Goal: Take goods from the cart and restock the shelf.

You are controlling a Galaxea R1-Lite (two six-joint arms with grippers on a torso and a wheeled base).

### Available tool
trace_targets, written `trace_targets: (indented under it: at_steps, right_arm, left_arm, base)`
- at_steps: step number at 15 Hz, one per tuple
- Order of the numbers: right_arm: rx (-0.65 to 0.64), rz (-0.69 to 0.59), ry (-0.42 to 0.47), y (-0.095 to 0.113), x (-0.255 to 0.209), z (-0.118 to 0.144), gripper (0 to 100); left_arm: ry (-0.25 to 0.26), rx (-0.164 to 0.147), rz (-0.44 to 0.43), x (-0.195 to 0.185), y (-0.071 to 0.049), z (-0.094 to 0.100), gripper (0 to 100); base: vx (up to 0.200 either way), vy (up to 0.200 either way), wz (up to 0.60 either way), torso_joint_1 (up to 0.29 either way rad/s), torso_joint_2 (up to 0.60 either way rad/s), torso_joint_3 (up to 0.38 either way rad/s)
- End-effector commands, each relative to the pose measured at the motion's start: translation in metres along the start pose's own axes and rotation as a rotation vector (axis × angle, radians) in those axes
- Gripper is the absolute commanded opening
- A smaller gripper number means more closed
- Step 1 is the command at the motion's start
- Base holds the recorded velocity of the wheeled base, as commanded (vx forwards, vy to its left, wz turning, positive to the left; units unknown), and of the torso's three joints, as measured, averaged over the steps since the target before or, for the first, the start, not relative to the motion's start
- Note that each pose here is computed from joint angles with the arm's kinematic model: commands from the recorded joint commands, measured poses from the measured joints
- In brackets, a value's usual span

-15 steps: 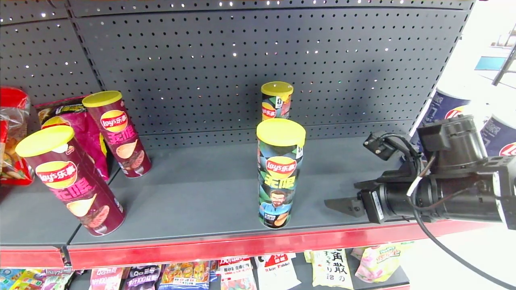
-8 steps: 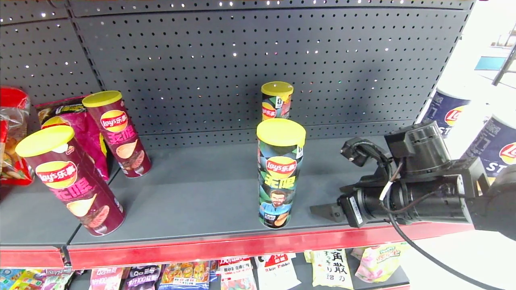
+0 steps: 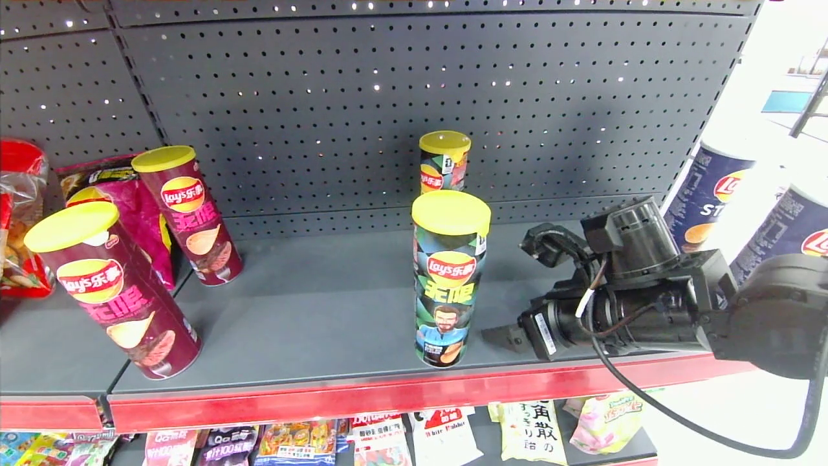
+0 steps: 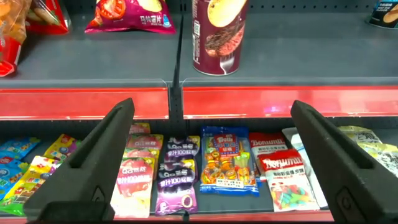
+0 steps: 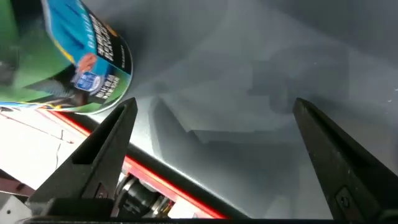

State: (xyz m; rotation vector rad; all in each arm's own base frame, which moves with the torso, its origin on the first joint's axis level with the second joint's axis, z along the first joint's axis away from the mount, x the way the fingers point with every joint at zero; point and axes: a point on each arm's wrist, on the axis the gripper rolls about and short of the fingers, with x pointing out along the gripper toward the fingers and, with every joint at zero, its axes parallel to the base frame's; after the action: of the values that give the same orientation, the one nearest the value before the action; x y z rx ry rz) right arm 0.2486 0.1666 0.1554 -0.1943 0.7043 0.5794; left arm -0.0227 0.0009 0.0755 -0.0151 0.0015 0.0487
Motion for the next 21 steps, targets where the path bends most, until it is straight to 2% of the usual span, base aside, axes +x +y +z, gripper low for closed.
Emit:
trace_targets:
  at_steps: [1,21]
  right_arm:
    - [-0.002,0.002,0.005,0.001,0.005,0.002,100]
    - [-0.045,0.012,0.014,0.020,0.018,0.005,100]
  left_arm:
    - [0.000,0.000,0.002,0.000,0.000,0.000,100]
    - [0.000,0.000,0.002,0.000,0.000,0.000,100]
  base:
    - [0.000,0.000,0.00,0.000,0.00,0.000]
    - [0.000,0.000,0.00,0.000,0.00,0.000]
